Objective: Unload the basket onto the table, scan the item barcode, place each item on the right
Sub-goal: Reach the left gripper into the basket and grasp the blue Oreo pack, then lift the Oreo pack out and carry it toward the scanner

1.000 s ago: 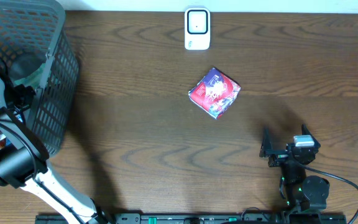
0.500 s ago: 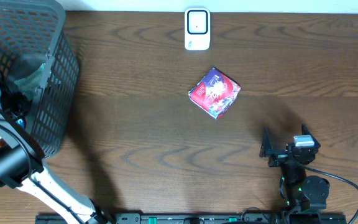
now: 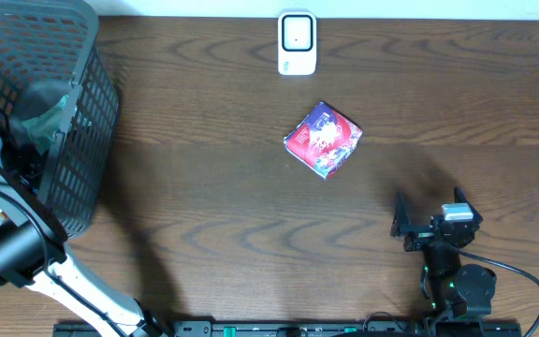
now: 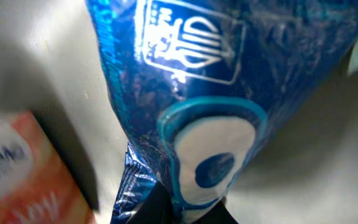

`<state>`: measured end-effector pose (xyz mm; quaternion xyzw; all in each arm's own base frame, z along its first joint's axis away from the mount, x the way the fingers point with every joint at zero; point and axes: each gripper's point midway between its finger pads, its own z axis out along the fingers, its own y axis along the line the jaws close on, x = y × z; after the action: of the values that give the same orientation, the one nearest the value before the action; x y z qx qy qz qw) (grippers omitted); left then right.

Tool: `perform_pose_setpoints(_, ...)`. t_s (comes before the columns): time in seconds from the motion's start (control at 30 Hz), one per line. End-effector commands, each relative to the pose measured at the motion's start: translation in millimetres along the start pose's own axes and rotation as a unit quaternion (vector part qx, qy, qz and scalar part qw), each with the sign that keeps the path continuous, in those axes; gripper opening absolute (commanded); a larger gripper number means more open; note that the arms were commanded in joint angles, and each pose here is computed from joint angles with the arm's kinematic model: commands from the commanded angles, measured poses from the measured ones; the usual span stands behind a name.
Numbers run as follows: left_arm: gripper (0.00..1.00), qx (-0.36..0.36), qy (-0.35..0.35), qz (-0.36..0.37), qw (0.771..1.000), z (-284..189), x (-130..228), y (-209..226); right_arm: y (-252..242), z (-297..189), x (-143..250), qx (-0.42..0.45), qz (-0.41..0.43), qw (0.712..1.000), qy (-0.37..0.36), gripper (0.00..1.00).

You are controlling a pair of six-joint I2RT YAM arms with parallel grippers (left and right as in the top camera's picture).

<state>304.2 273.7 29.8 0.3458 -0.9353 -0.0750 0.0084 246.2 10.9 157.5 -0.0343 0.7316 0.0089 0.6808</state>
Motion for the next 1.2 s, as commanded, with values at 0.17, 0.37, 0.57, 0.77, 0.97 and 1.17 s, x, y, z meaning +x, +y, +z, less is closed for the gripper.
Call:
perform_pose_setpoints(0.17, 0.07, 0.21, -0.202, -0.03, 0.956, -168, -24, -44, 2, 0, 0, -0.004, -0.001, 1.0, -0.001, 0.99)
perform_pose_setpoints(0.37, 0.07, 0.361, -0.333, -0.029, 0.871, -314, 14, -68, 2, 0, 0, -0.004, -0.001, 1.0, -0.001, 0.99)
perform_pose_setpoints(0.57, 0.07, 0.465, -0.374, 0.008, 0.802, -411, 96, -101, 2, 0, 0, -0.004, -0.001, 1.0, -0.001, 0.99)
perform_pose_setpoints(0.77, 0.07, 0.528, -0.364, 0.099, 0.761, -455, 179, -150, 2, 0, 0, -0.004, -0.001, 1.0, -0.001, 0.99)
perform_pose_setpoints(0.97, 0.07, 0.519, -0.327, 0.172, 0.771, -441, 216, -204, 2, 0, 0, -0.004, -0.001, 1.0, -0.001, 0.99)
perform_pose_setpoints(1.17, 0.07, 0.463, -0.273, 0.225, 0.813, -390, 229, -272, 2, 0, 0, -0.004, -0.001, 1.0, -0.001, 0.99)
